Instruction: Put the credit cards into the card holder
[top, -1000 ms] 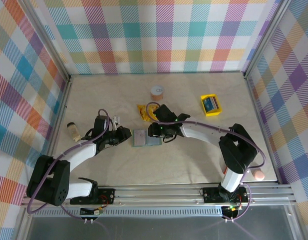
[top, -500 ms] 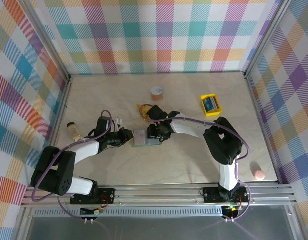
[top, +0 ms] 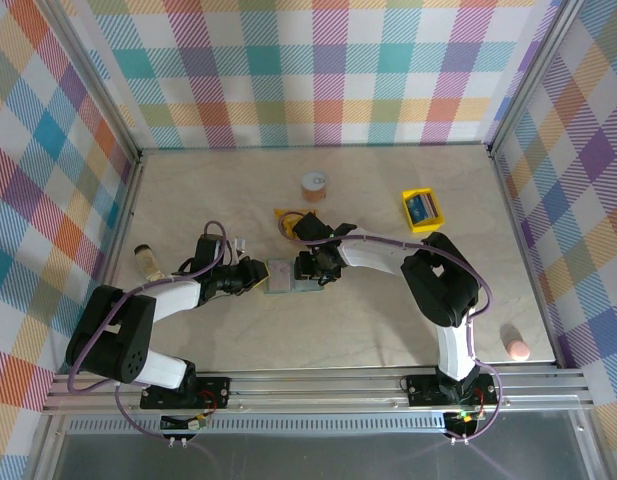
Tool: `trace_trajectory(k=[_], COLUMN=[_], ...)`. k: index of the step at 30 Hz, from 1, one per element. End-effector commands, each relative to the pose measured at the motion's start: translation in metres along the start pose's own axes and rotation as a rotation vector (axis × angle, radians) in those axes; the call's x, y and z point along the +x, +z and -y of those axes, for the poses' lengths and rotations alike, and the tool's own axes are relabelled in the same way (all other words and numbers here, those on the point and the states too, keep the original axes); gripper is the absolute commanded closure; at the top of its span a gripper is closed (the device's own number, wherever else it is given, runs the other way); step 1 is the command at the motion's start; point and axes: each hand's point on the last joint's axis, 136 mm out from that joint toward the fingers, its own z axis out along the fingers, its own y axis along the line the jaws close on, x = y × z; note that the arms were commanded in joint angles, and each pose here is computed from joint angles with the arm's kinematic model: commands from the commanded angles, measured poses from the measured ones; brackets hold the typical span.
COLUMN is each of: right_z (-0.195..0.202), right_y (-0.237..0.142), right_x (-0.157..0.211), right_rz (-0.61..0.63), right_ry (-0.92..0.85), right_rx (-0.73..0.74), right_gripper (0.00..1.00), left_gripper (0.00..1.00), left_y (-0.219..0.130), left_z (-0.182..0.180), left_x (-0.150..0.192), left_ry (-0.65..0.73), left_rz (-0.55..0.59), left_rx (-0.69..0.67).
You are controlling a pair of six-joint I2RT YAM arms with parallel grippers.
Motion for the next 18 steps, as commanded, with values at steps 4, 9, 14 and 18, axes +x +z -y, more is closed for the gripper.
trace_trajectory(k=[4, 9, 14, 18], right_z=[-0.004, -0.012, -0.013, -0.013], right_y=[-0.025, -0.022, -0.01, -0.005], right_x=[-0.006, -0.003, -0.002, -0.001], right_rz=[0.058, 0.04, 0.017, 0.009], right_ry=[-0.02, -0.027, -0.02, -0.014], right_rx=[0.024, -0.01, -0.009, -0.006], right_gripper=[0.46, 0.46, 0.46, 0.45], left_gripper=[0.82, 0.82, 0.82, 0.82], left_y=[0.0, 0.0, 0.0, 0.0], left_z=[-0.003, -0.004, -0.001, -0.001], left_x=[0.0, -0.001, 0.0, 0.001], left_ry=[0.01, 0.011, 0.018, 0.023], left_rz=[0.009, 0.009, 0.004, -0.001], left_rx=[-0.014, -0.019, -0.007, -0.003])
